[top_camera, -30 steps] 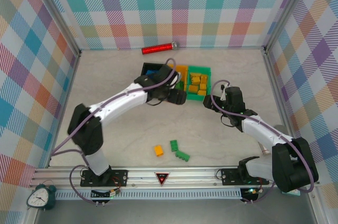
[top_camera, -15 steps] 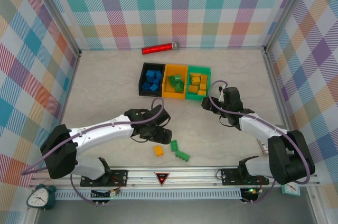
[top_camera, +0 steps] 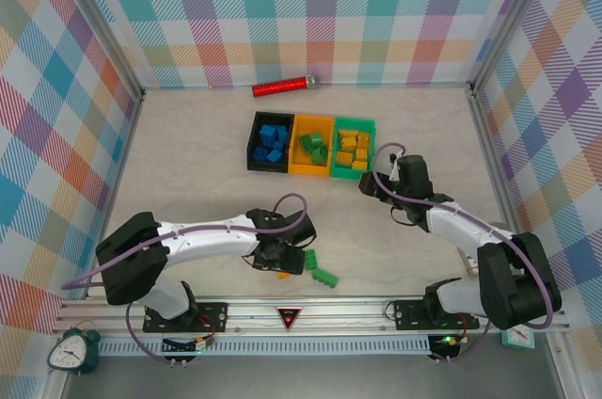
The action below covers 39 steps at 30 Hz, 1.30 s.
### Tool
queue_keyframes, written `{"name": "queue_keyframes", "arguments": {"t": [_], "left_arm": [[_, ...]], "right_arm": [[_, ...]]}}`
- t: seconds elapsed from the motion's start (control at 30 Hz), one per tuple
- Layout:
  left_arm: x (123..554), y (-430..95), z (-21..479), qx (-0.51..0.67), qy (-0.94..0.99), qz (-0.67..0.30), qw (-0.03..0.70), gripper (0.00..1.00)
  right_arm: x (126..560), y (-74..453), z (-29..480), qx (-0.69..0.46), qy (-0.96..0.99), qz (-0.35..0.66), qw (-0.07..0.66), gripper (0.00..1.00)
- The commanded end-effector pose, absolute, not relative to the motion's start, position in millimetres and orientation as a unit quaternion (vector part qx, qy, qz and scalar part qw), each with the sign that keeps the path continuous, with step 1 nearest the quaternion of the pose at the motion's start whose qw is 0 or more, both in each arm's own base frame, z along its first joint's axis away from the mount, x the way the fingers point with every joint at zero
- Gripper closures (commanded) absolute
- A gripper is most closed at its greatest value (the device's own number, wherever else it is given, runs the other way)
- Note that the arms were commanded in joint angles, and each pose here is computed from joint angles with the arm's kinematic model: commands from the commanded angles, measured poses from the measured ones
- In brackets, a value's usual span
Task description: Sort the legos into containers by color
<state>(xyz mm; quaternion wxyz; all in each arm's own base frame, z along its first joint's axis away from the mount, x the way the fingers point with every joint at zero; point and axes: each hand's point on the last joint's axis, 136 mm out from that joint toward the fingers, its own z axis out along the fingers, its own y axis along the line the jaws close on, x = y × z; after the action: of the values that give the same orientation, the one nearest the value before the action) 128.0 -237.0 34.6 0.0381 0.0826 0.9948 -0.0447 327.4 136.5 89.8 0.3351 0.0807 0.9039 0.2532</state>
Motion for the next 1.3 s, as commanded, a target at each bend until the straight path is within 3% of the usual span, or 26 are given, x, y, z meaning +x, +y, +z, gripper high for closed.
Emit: {"name": "queue_keyframes", "arguments": {"t": [0.0,0.17,0.4,0.8,1.27], "left_arm": [[126.7,-235.3,24.6,0.060,0.997,-0.027,0.035,0.31],[128.0,-232.3,20.2,0.066,0.997,0.003,0.032,0.54],[146.8,-244.8,36.1,0.087,0.994,0.004,0.071,0.71],[224.5,-328.0,89.2,0.169,0.973,-0.012,0.158,0.76],[360.0,-380.7,115.1,0.125,0.955,-0.162,0.215,0.71]], "right_arm": [[331.0,136.6,100.7,0.078,0.897,0.260,0.350,0.31],[331.3,137.4,100.8,0.078,0.896,0.262,0.349,0.31],[331.9,137.0,100.1,0.078,0.897,0.260,0.349,0.31],[331.9,134.8,99.5,0.079,0.898,0.253,0.351,0.31],[325.4,122.7,113.7,0.092,0.885,0.242,0.386,0.31]]}}
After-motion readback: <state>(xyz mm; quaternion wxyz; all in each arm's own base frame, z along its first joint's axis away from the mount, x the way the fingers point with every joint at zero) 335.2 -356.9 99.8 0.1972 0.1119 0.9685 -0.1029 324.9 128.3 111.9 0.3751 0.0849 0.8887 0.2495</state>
